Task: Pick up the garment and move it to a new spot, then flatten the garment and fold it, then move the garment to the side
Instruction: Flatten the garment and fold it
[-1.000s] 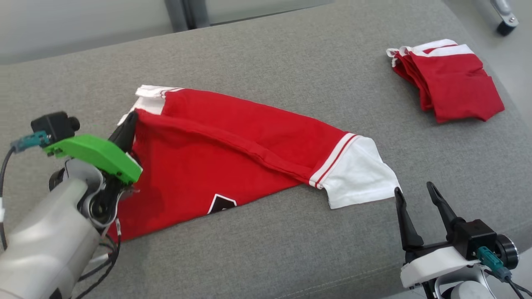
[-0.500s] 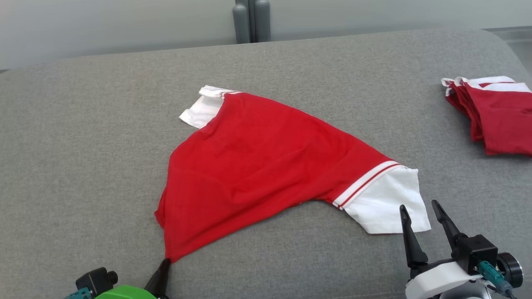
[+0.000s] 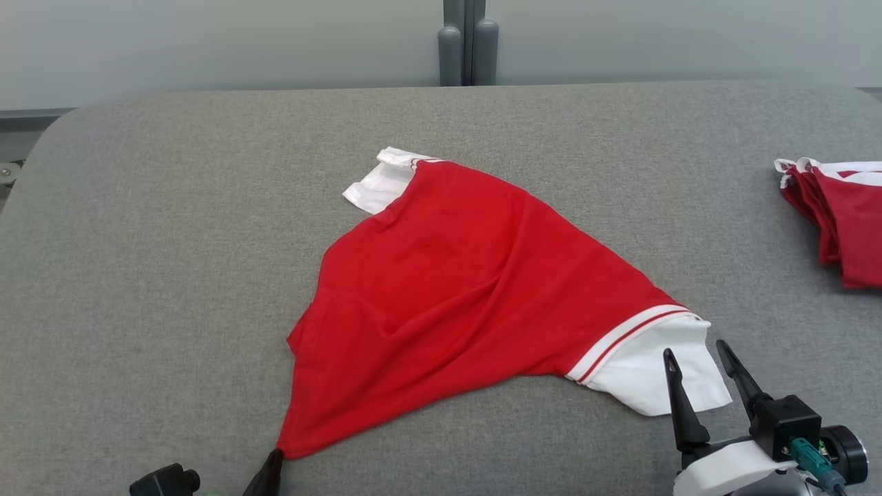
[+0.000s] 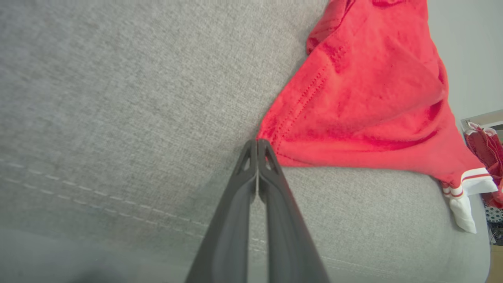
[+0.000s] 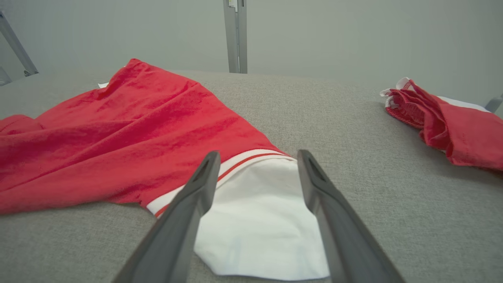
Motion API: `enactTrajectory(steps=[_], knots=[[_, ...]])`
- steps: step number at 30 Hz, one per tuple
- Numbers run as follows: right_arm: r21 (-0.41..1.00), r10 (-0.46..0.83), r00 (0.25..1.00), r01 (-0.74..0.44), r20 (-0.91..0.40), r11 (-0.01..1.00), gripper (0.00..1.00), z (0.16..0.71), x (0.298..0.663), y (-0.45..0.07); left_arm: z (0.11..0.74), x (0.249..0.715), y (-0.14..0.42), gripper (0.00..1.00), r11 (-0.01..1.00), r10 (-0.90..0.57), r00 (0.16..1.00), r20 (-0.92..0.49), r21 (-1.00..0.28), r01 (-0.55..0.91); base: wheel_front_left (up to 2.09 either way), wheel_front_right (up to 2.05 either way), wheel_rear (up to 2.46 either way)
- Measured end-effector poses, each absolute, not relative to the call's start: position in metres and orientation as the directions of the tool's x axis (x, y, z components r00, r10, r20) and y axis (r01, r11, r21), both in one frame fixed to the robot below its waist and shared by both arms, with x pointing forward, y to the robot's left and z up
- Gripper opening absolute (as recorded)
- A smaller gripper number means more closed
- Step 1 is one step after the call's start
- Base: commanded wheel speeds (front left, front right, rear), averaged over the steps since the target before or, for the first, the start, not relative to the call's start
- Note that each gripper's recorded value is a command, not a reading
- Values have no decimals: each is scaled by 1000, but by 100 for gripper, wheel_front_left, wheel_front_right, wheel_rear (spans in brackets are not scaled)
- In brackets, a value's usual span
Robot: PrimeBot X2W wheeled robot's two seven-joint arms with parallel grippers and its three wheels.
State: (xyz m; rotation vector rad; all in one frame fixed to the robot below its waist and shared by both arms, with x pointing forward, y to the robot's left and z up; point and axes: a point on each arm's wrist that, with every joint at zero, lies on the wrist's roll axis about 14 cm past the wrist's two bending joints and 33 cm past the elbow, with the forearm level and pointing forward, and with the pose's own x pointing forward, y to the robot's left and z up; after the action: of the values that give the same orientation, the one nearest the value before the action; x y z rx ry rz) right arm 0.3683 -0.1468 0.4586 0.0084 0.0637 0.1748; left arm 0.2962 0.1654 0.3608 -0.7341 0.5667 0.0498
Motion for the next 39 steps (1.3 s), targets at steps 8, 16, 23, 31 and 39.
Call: enactTrajectory(steps=[8, 16, 23, 31, 39], knots=[[19, 172, 983, -171, -62, 985, 100, 459, 365, -147, 365, 300, 144, 100, 754, -193, 850, -489, -628, -190, 0, 0, 0], [-5, 101, 993, -101, 60, 995, 100, 498, 364, -171, 422, 342, 173, 100, 881, -65, 957, -282, -466, -78, 0, 0, 0], [-55, 42, 986, -34, 164, 998, 100, 534, 347, -197, 468, 331, 176, 100, 945, -10, 997, -75, -325, -15, 0, 0, 0], [-92, -45, 988, 59, 150, 994, 100, 531, 325, -229, 464, 312, 174, 100, 977, -47, 997, -55, -210, 34, 0, 0, 0], [-92, -90, 994, 95, 65, 991, 100, 503, 318, -241, 444, 299, 202, 100, 987, 17, 994, -109, -159, -34, 0, 0, 0]])
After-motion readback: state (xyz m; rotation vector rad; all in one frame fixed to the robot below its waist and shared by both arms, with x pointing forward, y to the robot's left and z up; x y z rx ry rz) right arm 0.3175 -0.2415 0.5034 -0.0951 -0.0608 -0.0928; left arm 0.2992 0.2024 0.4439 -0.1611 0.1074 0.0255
